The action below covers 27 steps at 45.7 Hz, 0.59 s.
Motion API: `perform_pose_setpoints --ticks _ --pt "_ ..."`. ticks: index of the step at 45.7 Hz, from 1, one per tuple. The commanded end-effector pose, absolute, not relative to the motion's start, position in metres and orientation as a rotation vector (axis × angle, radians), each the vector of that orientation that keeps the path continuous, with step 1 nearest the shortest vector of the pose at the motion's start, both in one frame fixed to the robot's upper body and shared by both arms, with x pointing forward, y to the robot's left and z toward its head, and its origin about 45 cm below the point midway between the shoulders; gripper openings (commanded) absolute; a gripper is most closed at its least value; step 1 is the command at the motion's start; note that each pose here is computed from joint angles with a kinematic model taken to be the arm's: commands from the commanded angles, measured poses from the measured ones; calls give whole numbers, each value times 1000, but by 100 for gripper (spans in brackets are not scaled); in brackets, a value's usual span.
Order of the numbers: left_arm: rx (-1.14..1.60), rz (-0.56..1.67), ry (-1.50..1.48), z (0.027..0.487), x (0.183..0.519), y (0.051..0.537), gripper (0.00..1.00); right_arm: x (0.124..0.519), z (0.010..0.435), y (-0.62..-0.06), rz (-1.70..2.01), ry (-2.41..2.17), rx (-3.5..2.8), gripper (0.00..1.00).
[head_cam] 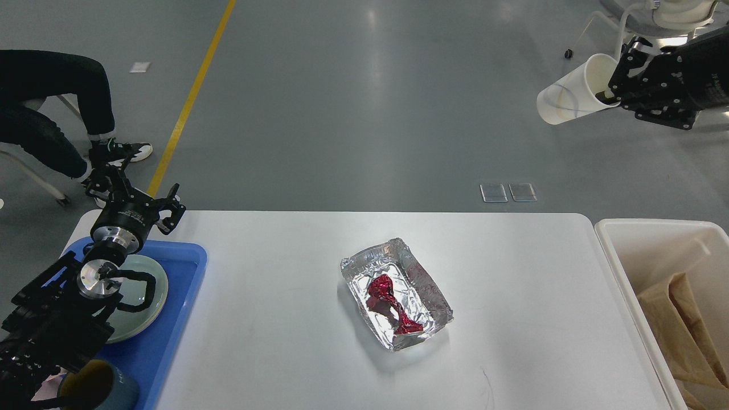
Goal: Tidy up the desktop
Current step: 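Lift the paper cup and drop it into the white bin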
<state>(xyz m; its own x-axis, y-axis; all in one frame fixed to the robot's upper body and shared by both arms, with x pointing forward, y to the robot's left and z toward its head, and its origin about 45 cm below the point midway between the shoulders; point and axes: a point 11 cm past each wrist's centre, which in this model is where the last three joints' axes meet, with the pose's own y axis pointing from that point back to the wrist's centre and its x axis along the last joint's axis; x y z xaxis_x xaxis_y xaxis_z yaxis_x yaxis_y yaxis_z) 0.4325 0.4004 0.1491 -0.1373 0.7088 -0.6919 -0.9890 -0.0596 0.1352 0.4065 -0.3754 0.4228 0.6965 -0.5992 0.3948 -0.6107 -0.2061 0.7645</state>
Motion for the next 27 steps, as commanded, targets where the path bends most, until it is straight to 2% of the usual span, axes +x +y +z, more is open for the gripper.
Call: perform_pose_setpoints --ticks 1,12,20,21,22,25,26,27 --pt "-532 1591 699 149 433 400 97 410 382 -428 -46 -1075 1759 0" --pt "-532 1591 699 149 433 400 97 379 292 -530 -139 -1217 1439 0" --pt "-532 1591 699 149 433 400 97 327 212 -575 -199 -1222 1240 0" --pt "-532 1591 699 149 433 400 97 321 205 -579 -201 -1224 1219 9" --pt "-532 1591 699 149 433 400 97 316 199 -583 -200 -1228 1199 27" --pt "-532 1591 699 149 433 400 97 311 192 -598 -151 -1273 1129 95" --pt "-532 1591 699 149 433 400 97 312 191 -602 -135 -1293 1110 100" --pt "-532 1591 699 149 433 400 97 309 187 -603 -136 -1301 1104 100"
